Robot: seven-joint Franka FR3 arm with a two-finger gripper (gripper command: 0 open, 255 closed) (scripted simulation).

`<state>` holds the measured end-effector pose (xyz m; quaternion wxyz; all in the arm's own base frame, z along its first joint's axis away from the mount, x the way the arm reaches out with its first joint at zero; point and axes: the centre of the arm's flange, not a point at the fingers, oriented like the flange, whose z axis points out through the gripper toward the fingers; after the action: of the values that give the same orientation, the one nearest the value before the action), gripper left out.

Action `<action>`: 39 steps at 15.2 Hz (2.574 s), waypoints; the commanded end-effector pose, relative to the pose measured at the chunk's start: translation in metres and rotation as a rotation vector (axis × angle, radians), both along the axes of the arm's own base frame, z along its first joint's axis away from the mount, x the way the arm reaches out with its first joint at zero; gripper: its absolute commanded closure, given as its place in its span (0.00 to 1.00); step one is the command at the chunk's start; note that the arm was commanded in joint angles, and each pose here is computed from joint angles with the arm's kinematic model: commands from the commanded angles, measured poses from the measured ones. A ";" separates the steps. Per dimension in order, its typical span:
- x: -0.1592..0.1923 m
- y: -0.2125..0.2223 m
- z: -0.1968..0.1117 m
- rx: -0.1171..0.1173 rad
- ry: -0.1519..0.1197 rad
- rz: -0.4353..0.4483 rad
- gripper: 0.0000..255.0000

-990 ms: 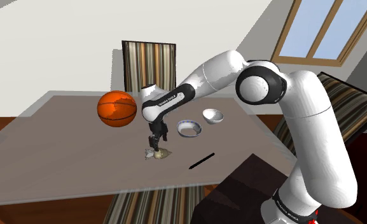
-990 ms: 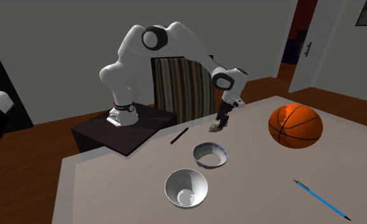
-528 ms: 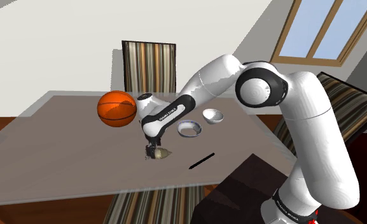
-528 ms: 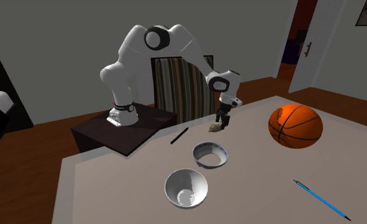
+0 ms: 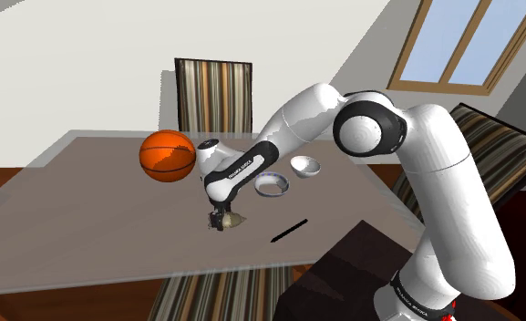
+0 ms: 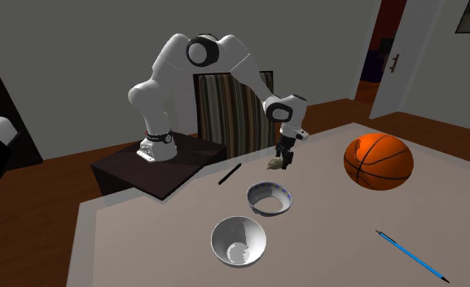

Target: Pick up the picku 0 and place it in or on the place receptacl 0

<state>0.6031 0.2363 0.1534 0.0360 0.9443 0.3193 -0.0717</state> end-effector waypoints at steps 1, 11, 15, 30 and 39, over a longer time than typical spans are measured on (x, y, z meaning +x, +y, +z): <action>0.000 0.000 0.000 0.000 0.000 0.000 0.00; 0.000 0.000 0.000 0.000 0.000 0.000 1.00; 0.000 0.000 0.016 0.000 0.000 0.000 1.00; 0.000 0.000 0.095 0.000 0.000 0.000 1.00; 0.010 -0.052 0.119 0.000 0.000 0.000 1.00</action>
<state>0.6082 0.1966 0.2717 0.0360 0.9444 0.3189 -0.0717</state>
